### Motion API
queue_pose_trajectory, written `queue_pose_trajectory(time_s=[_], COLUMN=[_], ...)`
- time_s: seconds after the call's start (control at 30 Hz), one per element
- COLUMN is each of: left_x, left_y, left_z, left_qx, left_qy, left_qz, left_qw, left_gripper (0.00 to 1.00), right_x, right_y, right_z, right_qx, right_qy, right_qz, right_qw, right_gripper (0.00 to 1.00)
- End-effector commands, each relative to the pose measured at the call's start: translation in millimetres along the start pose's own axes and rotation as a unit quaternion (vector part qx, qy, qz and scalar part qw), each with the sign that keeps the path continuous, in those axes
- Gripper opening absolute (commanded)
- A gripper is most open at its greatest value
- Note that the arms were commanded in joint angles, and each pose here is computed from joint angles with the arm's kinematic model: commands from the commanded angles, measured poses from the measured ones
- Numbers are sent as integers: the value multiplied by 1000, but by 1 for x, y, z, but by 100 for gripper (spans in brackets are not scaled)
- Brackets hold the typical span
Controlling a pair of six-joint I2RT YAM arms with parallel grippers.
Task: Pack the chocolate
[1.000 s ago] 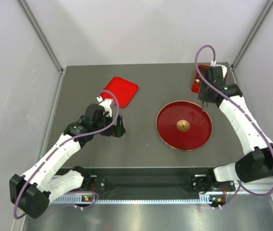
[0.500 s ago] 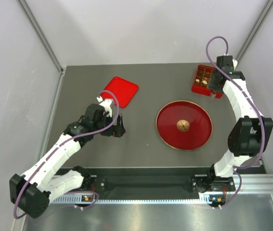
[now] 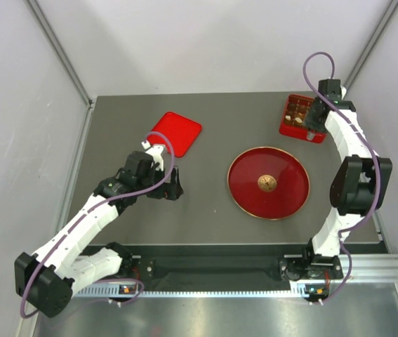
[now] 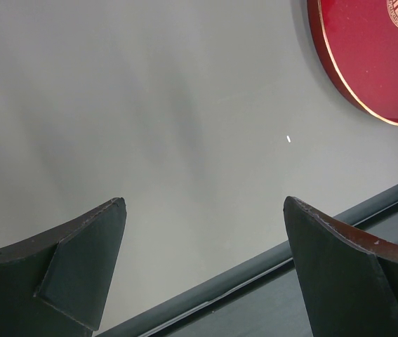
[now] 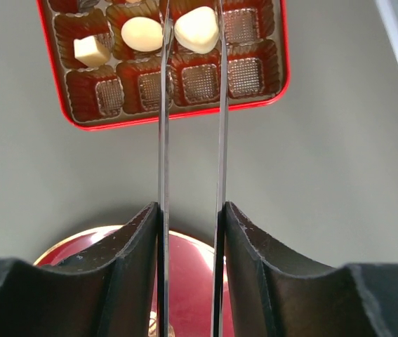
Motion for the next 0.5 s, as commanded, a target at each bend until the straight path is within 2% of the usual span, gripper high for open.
queue_pose_trajectory(time_s=[0.0,0.33,0.47], left_x=[-1,0,0], left_y=[-2,-1,0], left_z=[1,3,3], left_qx=[-2,-7,-8], left_qy=[-1,0,0], left_qz=[1,6,5], left_qw=[1000,1000,1000], left_gripper=[99,99,99], right_x=[-2,-6,-6], right_y=[6,7,22], right_z=[33,41,46], right_qx=[-51,-57,-64], right_qy=[-8,-4,-8], right_qz=[9,4,11], right_qw=[999,998,998], right_gripper=[40,44,44])
Point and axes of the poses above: each gripper's point midway between its finger pads, its own y axis back along the fingers, its own x axis along the line the jaws close on, z = x × y, the point moved 4 cm from there along y, back along the fingers, and after that the axes turned 12 degrees about y, right-handed, at the moved point
